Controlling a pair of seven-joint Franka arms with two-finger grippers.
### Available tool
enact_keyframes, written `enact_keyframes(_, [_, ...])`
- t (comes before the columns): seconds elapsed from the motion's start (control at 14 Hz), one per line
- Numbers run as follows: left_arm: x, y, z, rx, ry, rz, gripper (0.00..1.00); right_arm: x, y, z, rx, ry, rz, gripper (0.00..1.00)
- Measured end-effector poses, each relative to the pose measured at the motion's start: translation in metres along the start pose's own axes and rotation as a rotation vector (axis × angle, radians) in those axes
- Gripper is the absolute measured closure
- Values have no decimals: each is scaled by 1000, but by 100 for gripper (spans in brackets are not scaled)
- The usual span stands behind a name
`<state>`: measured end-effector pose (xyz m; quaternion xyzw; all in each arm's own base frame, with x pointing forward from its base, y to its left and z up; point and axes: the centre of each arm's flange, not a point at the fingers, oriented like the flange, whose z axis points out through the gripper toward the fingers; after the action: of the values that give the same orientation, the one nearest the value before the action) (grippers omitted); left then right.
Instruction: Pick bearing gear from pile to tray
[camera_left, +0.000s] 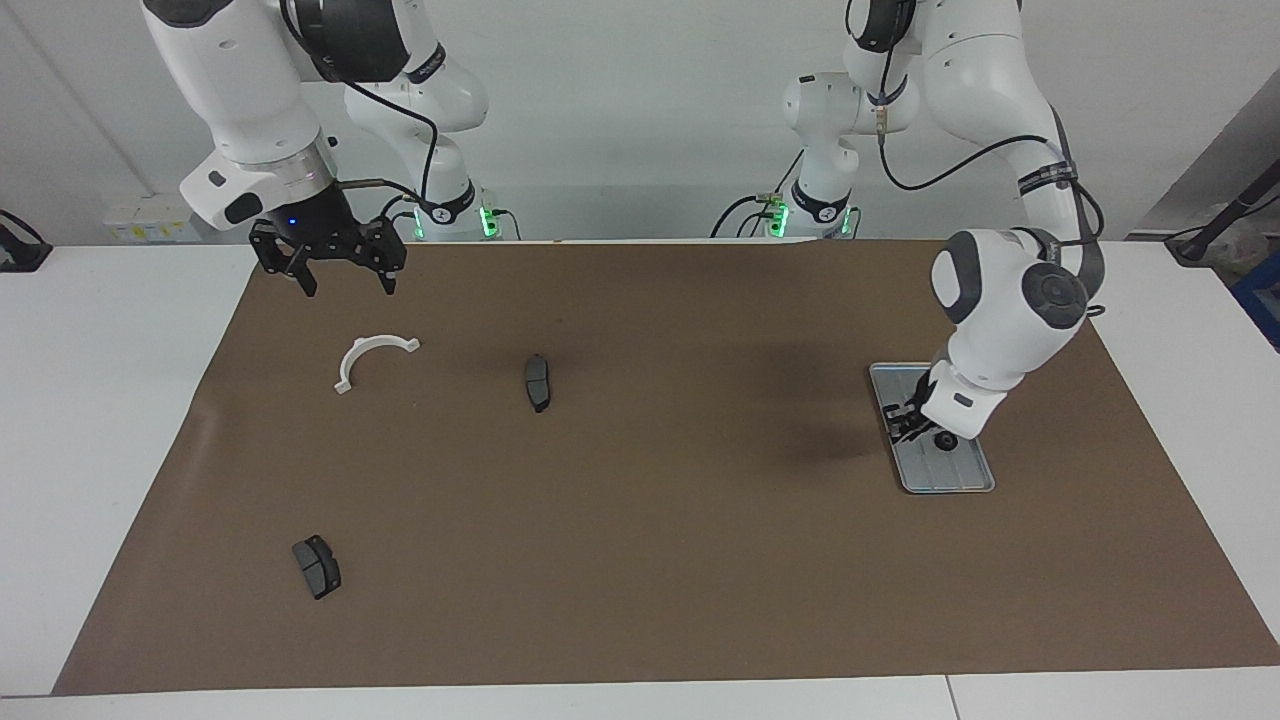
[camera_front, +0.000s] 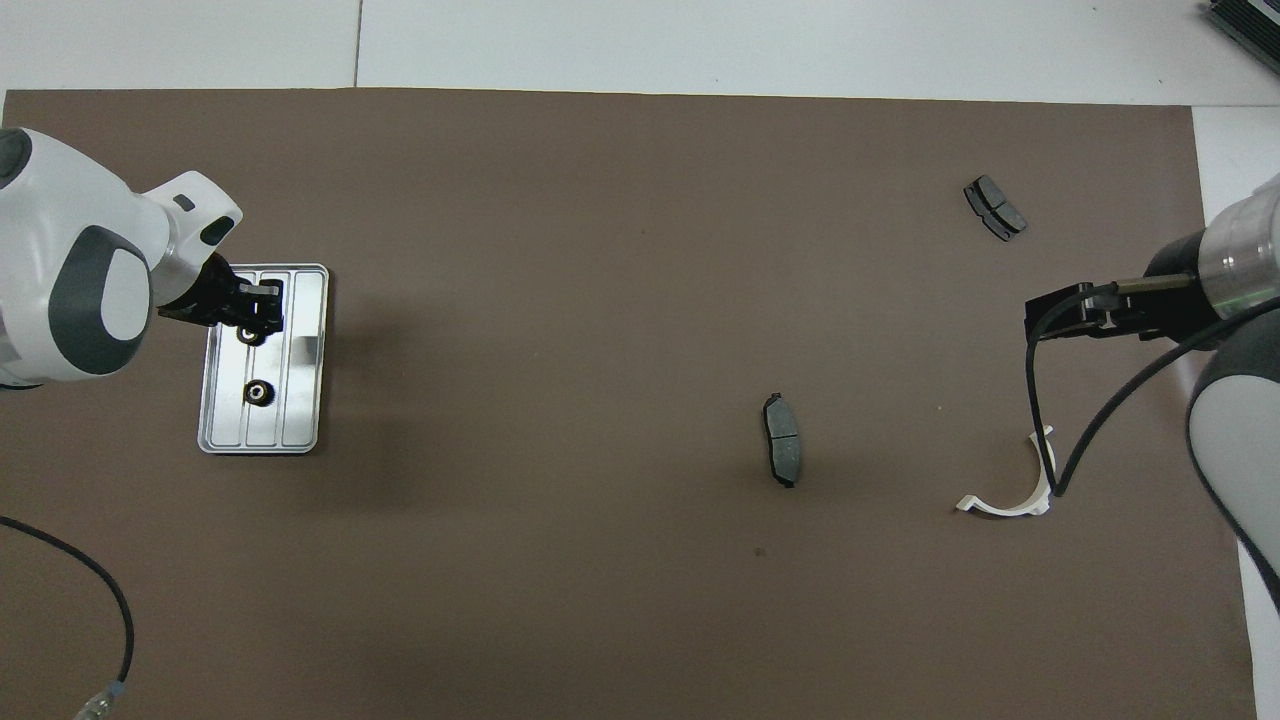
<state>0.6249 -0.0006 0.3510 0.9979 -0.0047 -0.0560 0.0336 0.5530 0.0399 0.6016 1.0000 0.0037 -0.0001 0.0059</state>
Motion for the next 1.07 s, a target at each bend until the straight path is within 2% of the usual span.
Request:
enact_keyframes(0.07, [-2, -2, 1, 0, 3, 3, 70, 0, 0, 0, 0, 0, 1, 0])
enact_keyframes(0.36, [1, 2, -12, 1, 48, 11, 26, 0, 2, 0, 0, 0, 4, 0])
enact_keyframes(0.5, [6, 2, -37, 2, 97, 11, 5, 0, 2, 0, 0, 0, 4, 0])
enact_keyframes(0.57, [8, -1, -56, 2, 130, 7, 0, 0, 2, 0, 0, 0, 4, 0])
enact_keyframes(0.71, [4, -8, -103, 3, 186, -4, 0, 0, 2, 0, 0, 0, 4, 0])
enact_keyframes(0.78, [-2, -10, -126, 2, 193, -6, 0, 0, 2, 0, 0, 0, 4, 0])
enact_keyframes(1.07, [-32, -4, -198, 11, 138, 7, 0, 0, 2, 0, 0, 0, 4, 0])
